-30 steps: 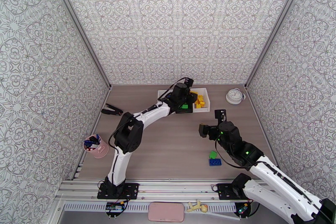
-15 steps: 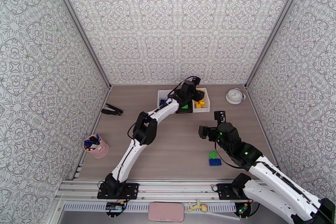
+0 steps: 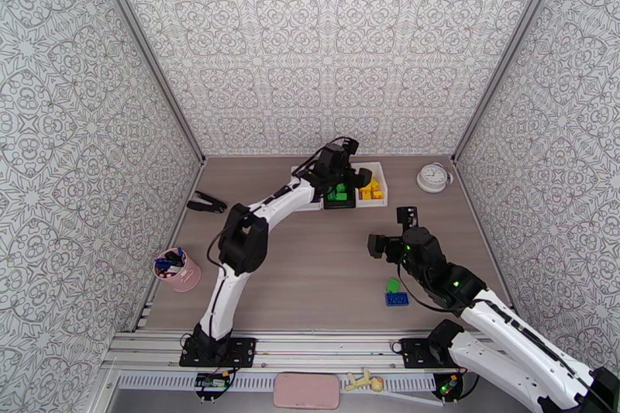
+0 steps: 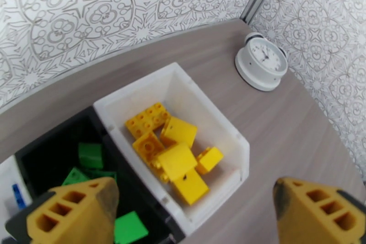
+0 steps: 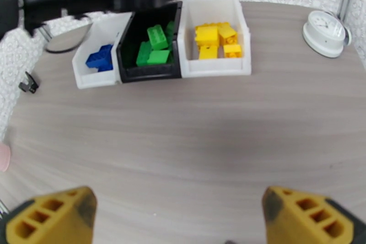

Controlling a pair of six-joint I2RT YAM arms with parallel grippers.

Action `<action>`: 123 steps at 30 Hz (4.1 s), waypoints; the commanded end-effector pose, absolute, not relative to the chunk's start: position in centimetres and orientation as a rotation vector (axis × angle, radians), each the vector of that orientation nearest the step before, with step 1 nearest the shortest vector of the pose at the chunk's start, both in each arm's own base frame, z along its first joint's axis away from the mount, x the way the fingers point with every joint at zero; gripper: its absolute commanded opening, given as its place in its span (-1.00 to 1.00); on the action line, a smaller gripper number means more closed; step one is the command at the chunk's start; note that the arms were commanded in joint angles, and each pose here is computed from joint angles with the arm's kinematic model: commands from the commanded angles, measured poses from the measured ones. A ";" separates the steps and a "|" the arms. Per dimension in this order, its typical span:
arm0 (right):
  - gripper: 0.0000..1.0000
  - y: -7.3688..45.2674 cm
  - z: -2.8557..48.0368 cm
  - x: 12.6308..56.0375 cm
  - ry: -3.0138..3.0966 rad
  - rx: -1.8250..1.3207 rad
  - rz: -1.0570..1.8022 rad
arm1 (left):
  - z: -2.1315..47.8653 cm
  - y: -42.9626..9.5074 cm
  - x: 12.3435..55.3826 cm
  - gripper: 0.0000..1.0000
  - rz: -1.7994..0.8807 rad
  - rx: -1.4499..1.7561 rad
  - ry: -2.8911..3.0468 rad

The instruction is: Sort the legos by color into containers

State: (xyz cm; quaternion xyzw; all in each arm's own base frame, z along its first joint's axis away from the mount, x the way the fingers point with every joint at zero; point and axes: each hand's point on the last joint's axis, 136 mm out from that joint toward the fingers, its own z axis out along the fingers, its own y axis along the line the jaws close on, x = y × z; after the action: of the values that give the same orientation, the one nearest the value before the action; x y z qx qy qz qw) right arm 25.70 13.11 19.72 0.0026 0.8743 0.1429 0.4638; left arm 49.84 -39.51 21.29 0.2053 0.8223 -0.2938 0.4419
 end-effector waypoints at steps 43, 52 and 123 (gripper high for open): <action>0.79 10.4 4.1 19.9 2.743 0.541 0.135 | 21.5 -35.5 14.7 0.99 -1.008 1.405 1.686; 0.56 11.2 2.6 20.3 2.781 0.536 0.155 | 21.2 -35.5 14.7 0.99 -0.991 1.416 1.685; -0.44 27.5 16.8 53.7 2.215 -0.132 0.294 | 19.9 -25.1 21.0 0.99 -0.649 0.730 1.896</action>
State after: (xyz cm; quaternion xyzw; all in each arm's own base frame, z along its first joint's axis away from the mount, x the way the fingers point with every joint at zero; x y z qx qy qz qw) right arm 51.58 26.82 15.80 -0.0481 0.9001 0.1091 0.4191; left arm 20.63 -25.93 20.63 0.3143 0.7675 -0.2791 0.4841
